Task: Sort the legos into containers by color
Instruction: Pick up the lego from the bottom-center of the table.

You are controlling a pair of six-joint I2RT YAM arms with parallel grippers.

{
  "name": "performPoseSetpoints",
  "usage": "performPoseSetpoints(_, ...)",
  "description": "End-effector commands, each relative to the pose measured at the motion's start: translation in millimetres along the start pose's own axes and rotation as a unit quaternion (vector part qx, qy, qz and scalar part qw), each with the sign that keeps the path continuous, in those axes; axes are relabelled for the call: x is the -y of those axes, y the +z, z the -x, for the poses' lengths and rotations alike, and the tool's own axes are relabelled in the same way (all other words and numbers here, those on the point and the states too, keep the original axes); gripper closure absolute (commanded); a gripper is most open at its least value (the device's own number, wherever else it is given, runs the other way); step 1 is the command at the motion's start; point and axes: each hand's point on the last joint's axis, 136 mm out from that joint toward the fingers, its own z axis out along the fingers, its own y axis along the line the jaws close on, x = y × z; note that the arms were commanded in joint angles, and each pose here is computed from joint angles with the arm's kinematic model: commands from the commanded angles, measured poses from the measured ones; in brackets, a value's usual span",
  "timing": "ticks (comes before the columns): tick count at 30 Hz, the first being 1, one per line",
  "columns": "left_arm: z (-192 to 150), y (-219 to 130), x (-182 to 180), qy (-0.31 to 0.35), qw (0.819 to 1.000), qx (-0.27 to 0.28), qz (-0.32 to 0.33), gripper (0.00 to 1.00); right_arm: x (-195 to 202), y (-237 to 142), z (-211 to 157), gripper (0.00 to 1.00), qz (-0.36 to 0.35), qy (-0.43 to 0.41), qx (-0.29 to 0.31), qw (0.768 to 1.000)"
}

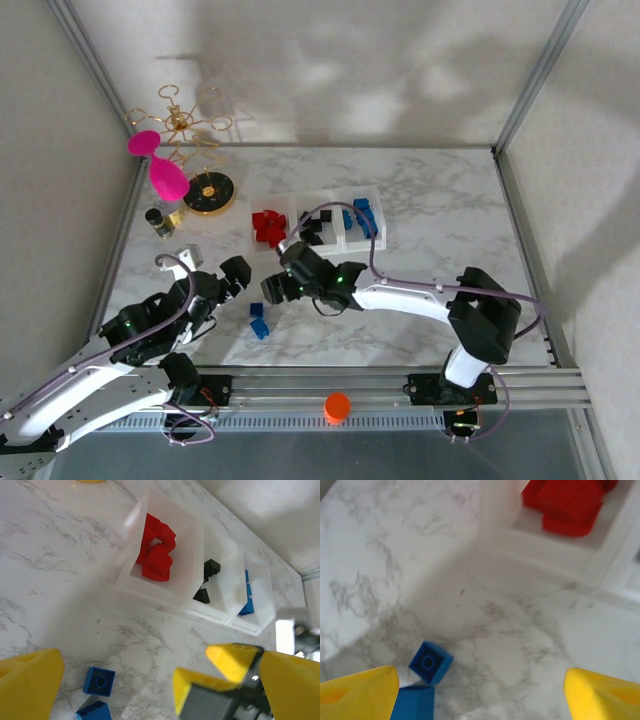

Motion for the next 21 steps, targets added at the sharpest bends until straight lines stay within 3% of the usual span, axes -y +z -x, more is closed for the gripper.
performPoseSetpoints(1,6,-5,-18,-0.004,0.999,0.014,0.029,0.0,-26,18,-21,0.14,0.027,0.005,-0.017,0.999)
performPoseSetpoints(11,4,-8,-30,-0.009,0.999,0.015,0.043,0.0,-45,71,-38,0.14,-0.019,0.008,-0.036,0.999)
performPoseSetpoints(21,4,-8,-34,-0.012,0.999,0.018,0.046,0.0,-21,98,-52,0.2,-0.1,-0.007,-0.054,0.993)
